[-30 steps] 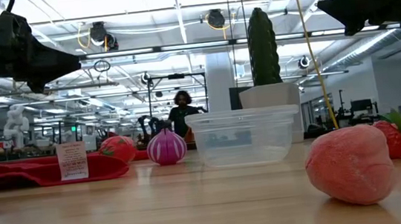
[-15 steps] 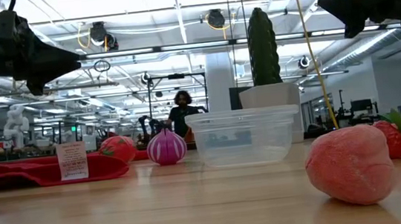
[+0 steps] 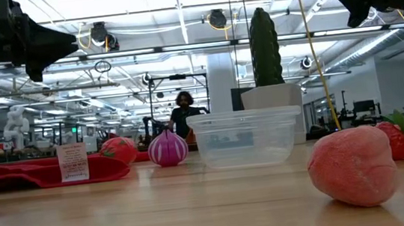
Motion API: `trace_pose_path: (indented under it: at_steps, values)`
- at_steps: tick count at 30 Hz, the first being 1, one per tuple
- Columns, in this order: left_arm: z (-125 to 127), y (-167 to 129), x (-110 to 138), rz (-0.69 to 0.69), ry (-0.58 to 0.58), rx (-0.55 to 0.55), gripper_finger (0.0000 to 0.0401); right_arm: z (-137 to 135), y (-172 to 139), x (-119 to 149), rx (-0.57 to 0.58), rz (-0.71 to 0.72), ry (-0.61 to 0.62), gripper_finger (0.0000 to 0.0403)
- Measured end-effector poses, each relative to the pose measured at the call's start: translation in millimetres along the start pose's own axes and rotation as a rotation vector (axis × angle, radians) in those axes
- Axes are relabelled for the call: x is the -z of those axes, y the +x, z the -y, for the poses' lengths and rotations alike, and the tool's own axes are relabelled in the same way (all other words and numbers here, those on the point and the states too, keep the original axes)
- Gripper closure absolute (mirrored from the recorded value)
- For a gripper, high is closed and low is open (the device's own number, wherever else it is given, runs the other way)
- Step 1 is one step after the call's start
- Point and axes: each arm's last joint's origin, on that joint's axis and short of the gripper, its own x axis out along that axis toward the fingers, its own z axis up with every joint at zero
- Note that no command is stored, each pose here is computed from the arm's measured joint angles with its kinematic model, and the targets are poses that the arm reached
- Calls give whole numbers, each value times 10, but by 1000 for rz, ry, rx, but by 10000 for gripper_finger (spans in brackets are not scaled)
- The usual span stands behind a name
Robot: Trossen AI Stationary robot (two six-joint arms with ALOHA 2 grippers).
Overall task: Pick and placing Produce into tupperware
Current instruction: Put the red dragon fruit into the transparent bin
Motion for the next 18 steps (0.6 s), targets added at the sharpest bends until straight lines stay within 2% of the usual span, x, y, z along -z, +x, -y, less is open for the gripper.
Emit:
trace_pose_path:
  at_steps: [7,11,13,16,18]
  values:
    - [-1,-5,-6,-24,27,-5,281,-1,0,2,-4,-2,48,218]
    - [-2,-6,-1,-30,23,-5,281,-1,0,-10,-4,8,-30,218]
    - [0,-10,-24,-32,24,-5,281,-1,5,33,-5,-44,-66,218]
    - [10,-30,-123,-70,28,-12,281,-10,51,-144,-8,-70,-112,218]
    - [21,-45,-217,-123,22,-22,281,-17,93,-249,-11,-135,-132,218]
